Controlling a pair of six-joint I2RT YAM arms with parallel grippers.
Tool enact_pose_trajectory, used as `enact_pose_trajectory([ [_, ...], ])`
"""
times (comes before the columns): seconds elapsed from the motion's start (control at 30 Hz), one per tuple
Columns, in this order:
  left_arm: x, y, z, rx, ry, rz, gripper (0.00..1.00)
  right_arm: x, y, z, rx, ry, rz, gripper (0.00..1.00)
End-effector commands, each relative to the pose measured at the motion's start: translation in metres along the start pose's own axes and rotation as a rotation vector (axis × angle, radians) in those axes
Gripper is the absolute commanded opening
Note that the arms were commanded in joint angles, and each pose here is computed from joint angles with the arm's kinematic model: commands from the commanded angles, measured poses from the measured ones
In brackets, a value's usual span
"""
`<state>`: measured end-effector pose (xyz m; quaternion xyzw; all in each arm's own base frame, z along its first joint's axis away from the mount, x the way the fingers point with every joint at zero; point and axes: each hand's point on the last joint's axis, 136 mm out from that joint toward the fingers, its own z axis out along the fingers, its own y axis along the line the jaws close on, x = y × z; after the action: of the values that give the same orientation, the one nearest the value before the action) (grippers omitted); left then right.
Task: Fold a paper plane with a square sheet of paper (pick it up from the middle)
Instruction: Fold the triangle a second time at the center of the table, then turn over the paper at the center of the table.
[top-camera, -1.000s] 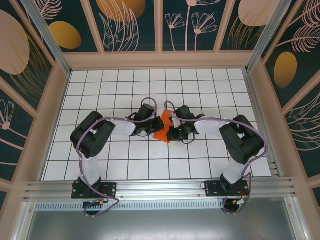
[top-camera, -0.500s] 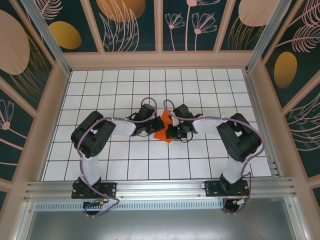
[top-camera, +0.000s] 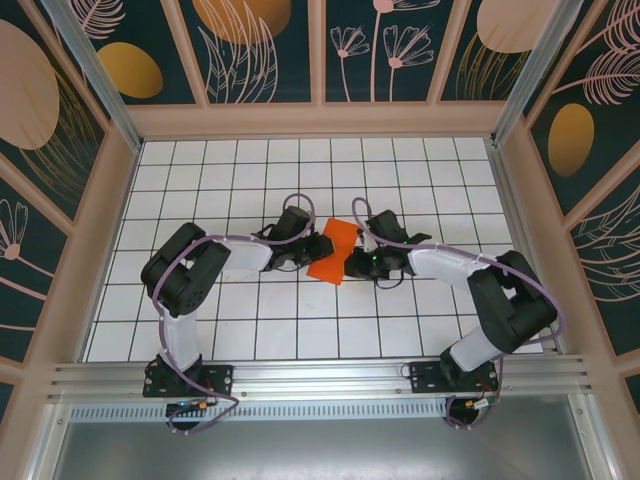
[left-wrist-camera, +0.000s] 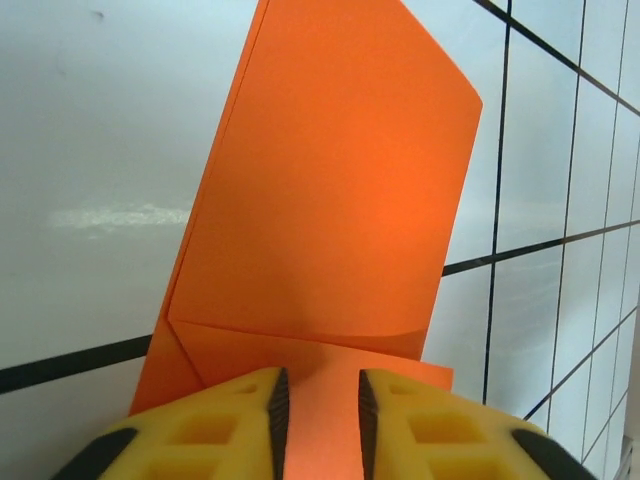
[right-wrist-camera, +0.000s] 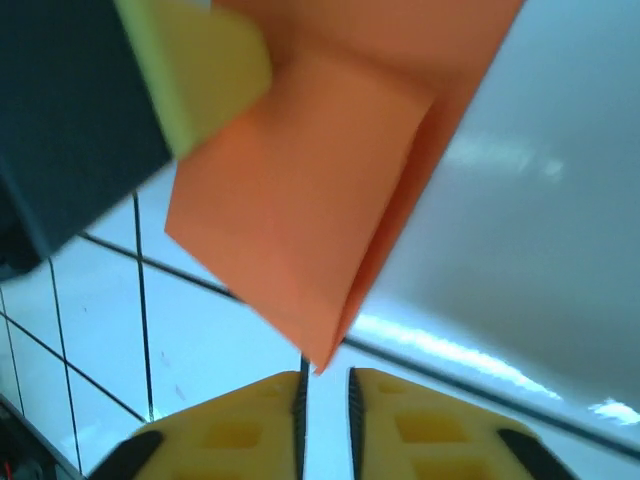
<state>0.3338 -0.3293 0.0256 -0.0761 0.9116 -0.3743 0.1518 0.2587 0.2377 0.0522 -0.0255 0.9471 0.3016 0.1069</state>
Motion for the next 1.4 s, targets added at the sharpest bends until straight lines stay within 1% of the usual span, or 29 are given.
enact_pose_trajectory([
  [0.0,-0.01,-0.009,-0.019,-0.026,-0.041,-0.013,0.36,-0.039,0.001,-0.017,-0.033,-0.129,0.069,0.33],
  [0.03,-0.021,-0.023,-0.024,-0.007,-0.07,-0.008,0.37,-0.043,0.0,-0.018,-0.043,-0.134,0.071,0.35],
  [0.13,-0.028,-0.027,-0.036,-0.016,-0.115,-0.028,0.4,-0.054,0.002,-0.014,-0.08,-0.126,0.045,0.42],
  [0.17,-0.029,-0.028,-0.039,-0.01,-0.128,-0.038,0.41,-0.056,0.003,-0.011,-0.092,-0.111,0.034,0.43],
  [0.2,-0.032,-0.033,-0.043,0.003,-0.146,-0.039,0.41,-0.057,0.004,-0.007,-0.102,-0.09,0.024,0.43],
  [0.23,-0.028,-0.025,-0.043,-0.013,-0.141,-0.048,0.41,-0.059,0.005,-0.004,-0.11,-0.079,0.016,0.43],
  [0.37,-0.024,-0.017,-0.045,-0.021,-0.147,-0.064,0.4,-0.061,0.007,0.01,-0.136,-0.032,-0.012,0.43],
  [0.47,-0.018,-0.01,-0.043,-0.031,-0.131,-0.079,0.4,-0.061,0.012,0.016,-0.169,-0.009,-0.033,0.43],
  [0.53,-0.013,-0.01,-0.04,-0.014,-0.11,-0.084,0.4,-0.06,0.012,0.021,-0.181,0.009,-0.036,0.43],
  [0.57,-0.012,-0.01,-0.039,-0.009,-0.103,-0.086,0.39,-0.06,0.013,0.022,-0.184,0.016,-0.036,0.42],
  [0.63,-0.009,-0.008,-0.037,-0.006,-0.09,-0.092,0.39,-0.058,0.013,0.026,-0.193,0.031,-0.038,0.38],
  [0.67,-0.008,-0.008,-0.035,0.002,-0.084,-0.095,0.39,-0.057,0.013,0.028,-0.193,0.037,-0.036,0.35],
  [0.77,-0.004,-0.008,-0.031,0.014,-0.06,-0.101,0.39,-0.056,0.007,0.033,-0.169,0.05,-0.023,0.18],
  [0.8,-0.002,-0.008,-0.029,0.014,-0.051,-0.102,0.39,-0.056,0.004,0.034,-0.157,0.052,-0.018,0.15],
  [0.87,0.0,-0.008,-0.025,0.025,-0.035,-0.107,0.39,-0.055,-0.003,0.036,-0.128,0.047,-0.005,0.11],
  [1.17,0.005,-0.01,-0.015,0.04,0.013,-0.101,0.39,-0.057,-0.021,0.035,-0.073,0.022,0.035,0.1],
  [1.37,0.004,-0.014,-0.011,0.052,0.026,-0.087,0.38,-0.056,-0.023,0.035,-0.071,0.023,0.041,0.1],
])
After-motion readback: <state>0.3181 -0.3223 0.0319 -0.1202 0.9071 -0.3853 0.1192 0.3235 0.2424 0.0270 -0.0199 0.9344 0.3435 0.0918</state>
